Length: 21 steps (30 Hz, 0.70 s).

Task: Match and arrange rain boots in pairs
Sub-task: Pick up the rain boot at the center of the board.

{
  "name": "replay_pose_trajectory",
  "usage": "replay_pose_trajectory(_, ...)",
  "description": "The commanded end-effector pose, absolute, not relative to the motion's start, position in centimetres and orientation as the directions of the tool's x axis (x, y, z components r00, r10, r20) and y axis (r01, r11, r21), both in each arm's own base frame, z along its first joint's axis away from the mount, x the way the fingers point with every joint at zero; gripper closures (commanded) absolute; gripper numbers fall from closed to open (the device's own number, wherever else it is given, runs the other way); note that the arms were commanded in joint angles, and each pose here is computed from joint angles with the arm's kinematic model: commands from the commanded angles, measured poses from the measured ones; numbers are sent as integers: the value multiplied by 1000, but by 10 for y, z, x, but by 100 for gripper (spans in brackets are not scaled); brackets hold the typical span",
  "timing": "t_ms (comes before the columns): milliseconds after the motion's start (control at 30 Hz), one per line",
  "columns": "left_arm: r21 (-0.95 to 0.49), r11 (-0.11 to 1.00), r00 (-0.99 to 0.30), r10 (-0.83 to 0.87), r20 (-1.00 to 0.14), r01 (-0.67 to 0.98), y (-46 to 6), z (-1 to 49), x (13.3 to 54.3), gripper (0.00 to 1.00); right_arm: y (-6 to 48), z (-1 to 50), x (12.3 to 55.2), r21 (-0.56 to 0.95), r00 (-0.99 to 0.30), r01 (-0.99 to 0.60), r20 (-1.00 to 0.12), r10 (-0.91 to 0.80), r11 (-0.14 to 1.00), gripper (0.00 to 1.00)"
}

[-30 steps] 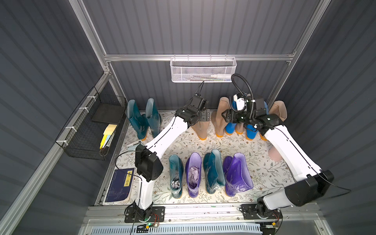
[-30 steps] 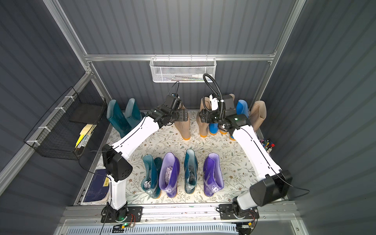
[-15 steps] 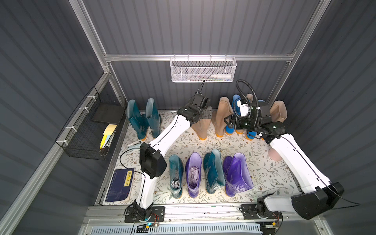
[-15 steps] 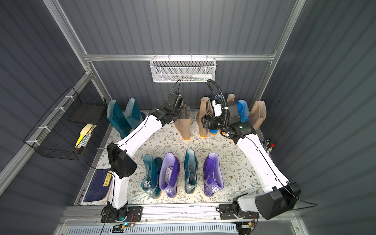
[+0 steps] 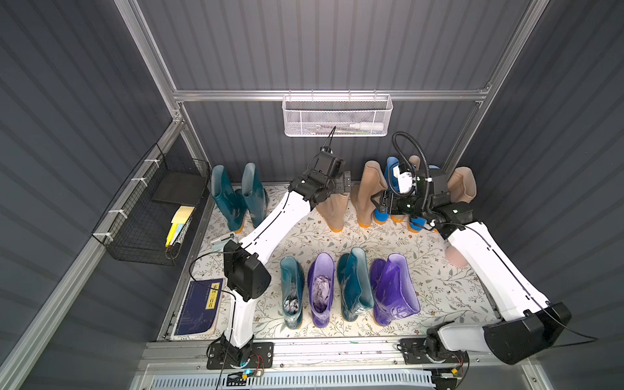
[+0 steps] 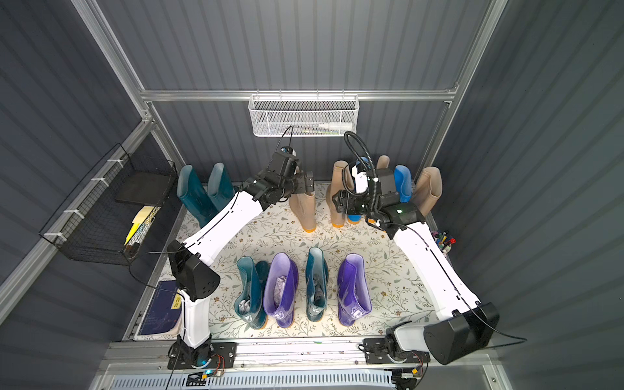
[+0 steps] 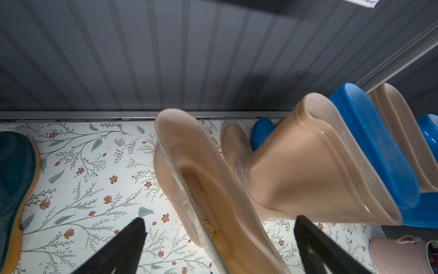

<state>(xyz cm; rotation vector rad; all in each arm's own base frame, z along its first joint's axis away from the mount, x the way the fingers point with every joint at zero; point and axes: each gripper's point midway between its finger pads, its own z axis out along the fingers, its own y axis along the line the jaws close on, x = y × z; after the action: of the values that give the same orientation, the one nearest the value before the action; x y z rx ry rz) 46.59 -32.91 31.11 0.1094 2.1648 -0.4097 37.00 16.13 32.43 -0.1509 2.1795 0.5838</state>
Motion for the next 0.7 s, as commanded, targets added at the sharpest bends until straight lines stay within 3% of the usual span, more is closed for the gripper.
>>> replay_pose_trajectory(0,-263,938,-589,-84,-804,225,-334,314,468,0,159,336,365,360,-604,-313,-789,108,879,18)
replay_pose_trajectory(267,-215,955,-610,-48,-791,204,-342,288,485,1,153,339,356,346,-598,-307,-795,104,887,18)
replay_pose_trajectory(500,-193,961,-629,-25,-777,200,-346,270,491,10,151,335,349,352,-603,-300,-790,110,887,18)
replay_pose_trajectory(600,-189,959,-631,-14,-776,210,-349,265,493,25,150,333,348,355,-607,-295,-787,113,887,18)
replay_pose_trajectory(667,-189,957,-636,-7,-771,219,-351,262,494,48,149,331,346,357,-610,-293,-784,115,887,18)
